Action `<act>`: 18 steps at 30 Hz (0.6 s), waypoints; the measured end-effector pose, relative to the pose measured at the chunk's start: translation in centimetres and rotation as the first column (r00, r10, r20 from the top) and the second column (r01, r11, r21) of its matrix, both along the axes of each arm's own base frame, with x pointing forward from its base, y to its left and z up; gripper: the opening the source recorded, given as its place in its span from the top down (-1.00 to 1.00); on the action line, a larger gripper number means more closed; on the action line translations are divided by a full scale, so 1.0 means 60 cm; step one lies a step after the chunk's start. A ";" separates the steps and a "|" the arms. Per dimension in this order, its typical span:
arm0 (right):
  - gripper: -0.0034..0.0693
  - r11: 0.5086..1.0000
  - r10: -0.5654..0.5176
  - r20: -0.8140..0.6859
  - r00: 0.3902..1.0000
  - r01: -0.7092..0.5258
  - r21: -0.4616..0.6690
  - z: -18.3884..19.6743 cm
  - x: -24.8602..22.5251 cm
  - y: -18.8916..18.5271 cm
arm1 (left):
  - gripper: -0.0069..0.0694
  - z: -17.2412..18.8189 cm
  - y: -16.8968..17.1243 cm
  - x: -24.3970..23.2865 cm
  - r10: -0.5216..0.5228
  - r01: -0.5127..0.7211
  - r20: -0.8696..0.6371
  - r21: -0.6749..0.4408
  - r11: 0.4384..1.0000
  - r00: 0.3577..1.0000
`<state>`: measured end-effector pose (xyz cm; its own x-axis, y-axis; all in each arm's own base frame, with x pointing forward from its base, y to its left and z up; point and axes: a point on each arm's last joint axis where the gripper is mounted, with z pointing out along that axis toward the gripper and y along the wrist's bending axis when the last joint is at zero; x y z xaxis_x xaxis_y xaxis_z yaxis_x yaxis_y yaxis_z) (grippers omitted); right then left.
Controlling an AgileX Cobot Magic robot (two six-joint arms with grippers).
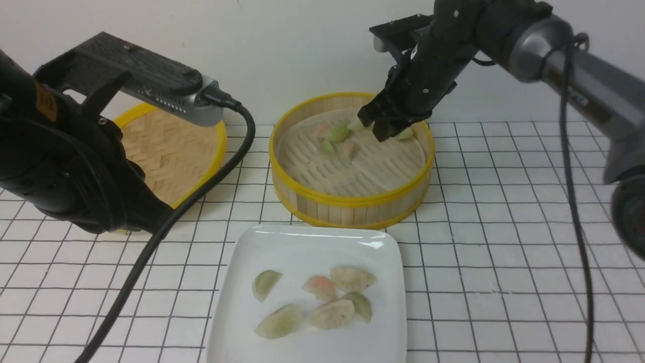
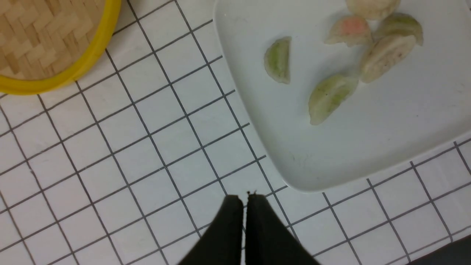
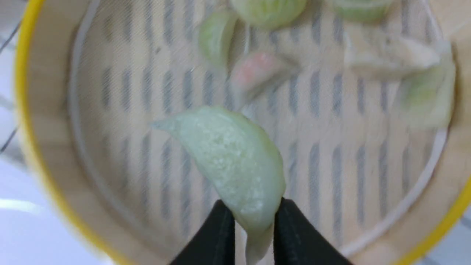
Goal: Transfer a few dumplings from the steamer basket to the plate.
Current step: Use the right arm to put the dumpling into the plate
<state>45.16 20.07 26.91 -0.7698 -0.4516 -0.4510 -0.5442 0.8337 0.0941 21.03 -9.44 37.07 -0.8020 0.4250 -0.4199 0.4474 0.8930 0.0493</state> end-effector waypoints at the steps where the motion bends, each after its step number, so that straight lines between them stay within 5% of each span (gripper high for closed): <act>1: 0.58 1.000 0.006 -0.024 1.000 -0.006 0.010 0.010 -0.023 -0.001 | 0.84 0.000 0.000 0.000 0.000 0.000 0.001 0.002 1.000 1.000; 5: 0.58 0.997 0.059 -0.147 0.987 -0.051 0.056 0.013 -0.110 0.011 | 0.84 0.000 0.001 0.000 0.001 -0.001 0.003 0.007 1.000 1.000; 10: 0.58 0.981 0.192 -0.245 0.950 -0.178 0.081 -0.061 -0.212 0.073 | 0.84 0.000 0.001 0.000 0.001 -0.001 0.003 0.007 1.000 1.000; 14: 0.56 0.981 0.182 -0.167 0.969 -0.168 0.094 -0.106 -0.208 0.105 | 0.84 0.000 0.001 0.000 0.001 -0.001 0.003 0.007 1.000 1.000; 18: 0.25 0.984 0.150 -0.118 0.982 -0.137 0.112 -0.123 -0.194 0.112 | 0.84 0.000 0.001 0.000 0.001 -0.001 0.003 0.007 1.000 1.000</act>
<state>33.54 26.77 19.54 -0.7539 -0.5173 -0.4050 -0.6356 0.7303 0.2504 21.05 -9.39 37.07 -0.8010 0.4271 -0.4195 0.4465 0.8930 0.0568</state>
